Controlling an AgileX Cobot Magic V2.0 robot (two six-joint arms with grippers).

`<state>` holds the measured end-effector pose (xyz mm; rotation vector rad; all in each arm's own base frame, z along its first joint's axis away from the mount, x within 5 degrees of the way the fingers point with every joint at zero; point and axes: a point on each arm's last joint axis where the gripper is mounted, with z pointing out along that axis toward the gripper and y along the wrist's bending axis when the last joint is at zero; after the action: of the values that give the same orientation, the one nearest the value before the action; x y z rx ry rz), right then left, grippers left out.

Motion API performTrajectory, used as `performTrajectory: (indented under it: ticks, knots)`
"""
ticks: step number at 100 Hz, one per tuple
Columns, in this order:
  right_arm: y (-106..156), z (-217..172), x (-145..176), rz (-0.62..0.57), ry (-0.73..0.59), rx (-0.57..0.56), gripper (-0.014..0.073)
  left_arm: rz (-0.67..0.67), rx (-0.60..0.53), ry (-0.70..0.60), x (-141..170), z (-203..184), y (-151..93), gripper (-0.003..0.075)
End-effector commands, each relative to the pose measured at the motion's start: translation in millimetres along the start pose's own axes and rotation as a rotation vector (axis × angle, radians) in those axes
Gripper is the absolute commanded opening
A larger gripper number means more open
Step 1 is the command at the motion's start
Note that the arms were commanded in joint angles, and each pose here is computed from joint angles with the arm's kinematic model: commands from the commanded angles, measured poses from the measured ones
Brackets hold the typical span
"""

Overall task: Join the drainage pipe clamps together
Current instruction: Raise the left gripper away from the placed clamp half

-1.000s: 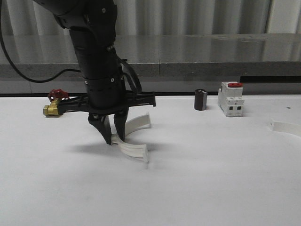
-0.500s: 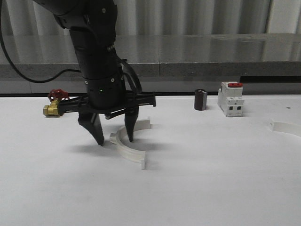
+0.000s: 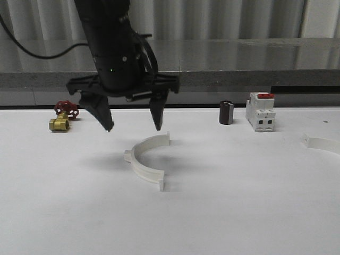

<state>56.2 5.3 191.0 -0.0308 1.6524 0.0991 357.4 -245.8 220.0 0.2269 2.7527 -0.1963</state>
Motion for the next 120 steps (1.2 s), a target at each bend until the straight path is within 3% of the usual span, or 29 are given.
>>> performTrajectory:
  ticks: [1, 15, 32, 48, 62, 106, 120]
  knots:
    - [0, -3, -12, -0.015, -0.107, 0.007, -0.0066, 0.057, 0.052, -0.151, -10, -57, -1, 0.0598]
    - [0, -3, -12, -0.015, -0.107, 0.007, -0.0066, 0.082, 0.061, -0.235, -6, -88, 20, 0.0598]
    - [0, -3, -12, -0.015, -0.107, 0.007, -0.0066, 0.043, 0.04, -0.341, 9, -120, 68, 0.0598]
    - [0, -3, -12, -0.015, -0.107, 0.007, -0.0066, -0.011, -0.007, -0.448, 38, -149, 117, 0.0596]
    - [0, -3, -12, -0.015, -0.107, 0.007, -0.0066, -0.047, -0.034, -0.543, 70, -170, 143, 0.0596]
    - [0, -3, -12, -0.015, -0.107, 0.007, -0.0066, -0.052, -0.055, -0.719, 193, -193, 164, 0.0592]
    - [0, -3, -14, -0.015, -0.118, 0.007, -0.0066, -0.052, -0.049, -0.771, 219, -195, 166, 0.0485]
